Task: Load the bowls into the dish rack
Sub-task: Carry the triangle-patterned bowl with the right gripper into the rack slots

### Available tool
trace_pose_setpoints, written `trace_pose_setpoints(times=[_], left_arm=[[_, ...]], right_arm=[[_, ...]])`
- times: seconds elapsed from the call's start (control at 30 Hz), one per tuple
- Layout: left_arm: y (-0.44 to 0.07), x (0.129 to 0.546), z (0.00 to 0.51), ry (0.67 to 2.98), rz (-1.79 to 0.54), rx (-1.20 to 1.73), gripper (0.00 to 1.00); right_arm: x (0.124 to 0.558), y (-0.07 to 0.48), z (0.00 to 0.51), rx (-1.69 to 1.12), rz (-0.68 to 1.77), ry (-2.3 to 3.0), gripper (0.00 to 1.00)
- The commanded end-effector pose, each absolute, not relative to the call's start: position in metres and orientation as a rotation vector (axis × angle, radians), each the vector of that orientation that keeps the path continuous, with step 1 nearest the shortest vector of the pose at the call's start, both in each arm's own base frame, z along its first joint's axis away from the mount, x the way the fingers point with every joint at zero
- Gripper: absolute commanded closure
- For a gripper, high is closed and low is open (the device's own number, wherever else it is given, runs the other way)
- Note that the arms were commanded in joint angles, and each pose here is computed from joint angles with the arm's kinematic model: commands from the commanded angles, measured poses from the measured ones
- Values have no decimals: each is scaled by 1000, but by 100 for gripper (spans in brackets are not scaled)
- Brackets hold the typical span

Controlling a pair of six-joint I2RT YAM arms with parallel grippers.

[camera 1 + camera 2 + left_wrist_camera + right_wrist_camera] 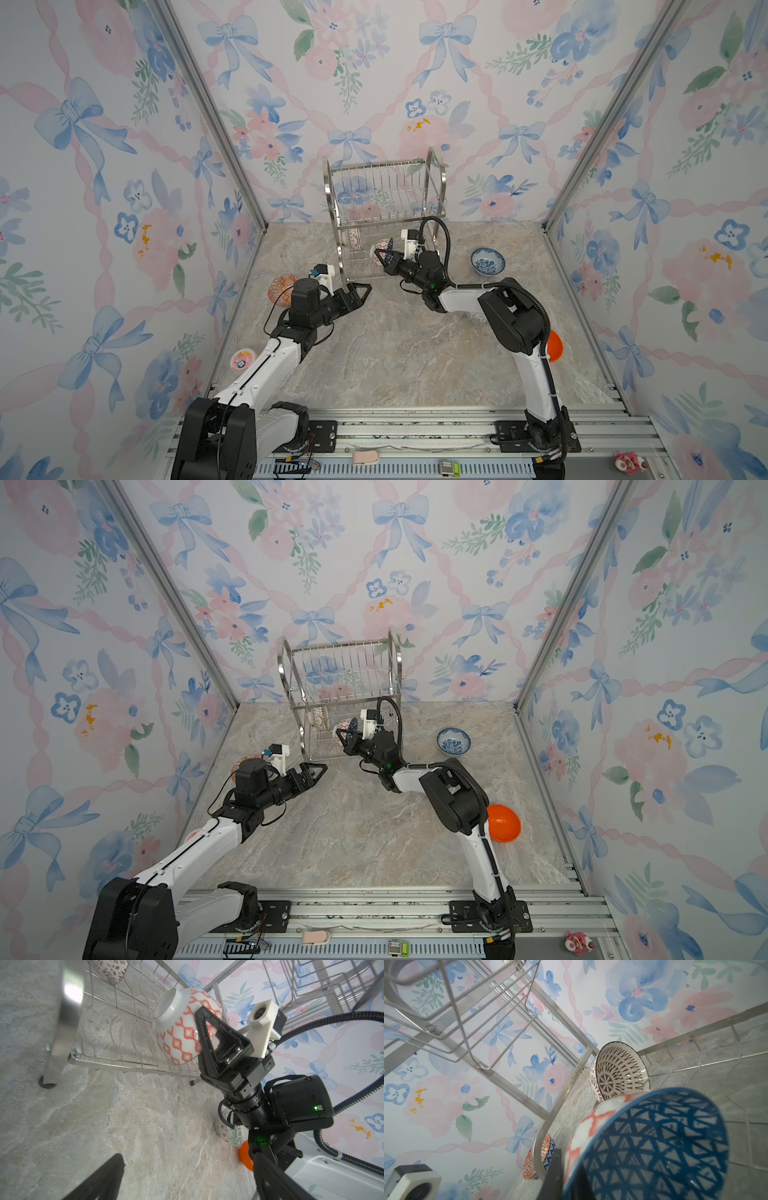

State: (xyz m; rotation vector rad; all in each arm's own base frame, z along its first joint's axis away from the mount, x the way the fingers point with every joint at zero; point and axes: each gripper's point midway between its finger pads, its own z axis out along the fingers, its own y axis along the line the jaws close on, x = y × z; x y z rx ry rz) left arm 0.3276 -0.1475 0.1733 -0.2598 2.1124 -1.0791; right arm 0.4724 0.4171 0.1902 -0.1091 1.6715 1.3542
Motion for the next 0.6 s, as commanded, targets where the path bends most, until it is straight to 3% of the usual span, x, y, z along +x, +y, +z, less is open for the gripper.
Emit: trace_pose_setpoints(times=[0.0, 0.57], left_arm=[[-149, 340, 196, 2045, -1079, -240, 2], [-146, 352, 195, 2049, -1052, -256, 2]], right_arm=[[482, 419, 237, -129, 1414, 1492, 100], [530, 436, 210, -120, 1439, 1469, 100]])
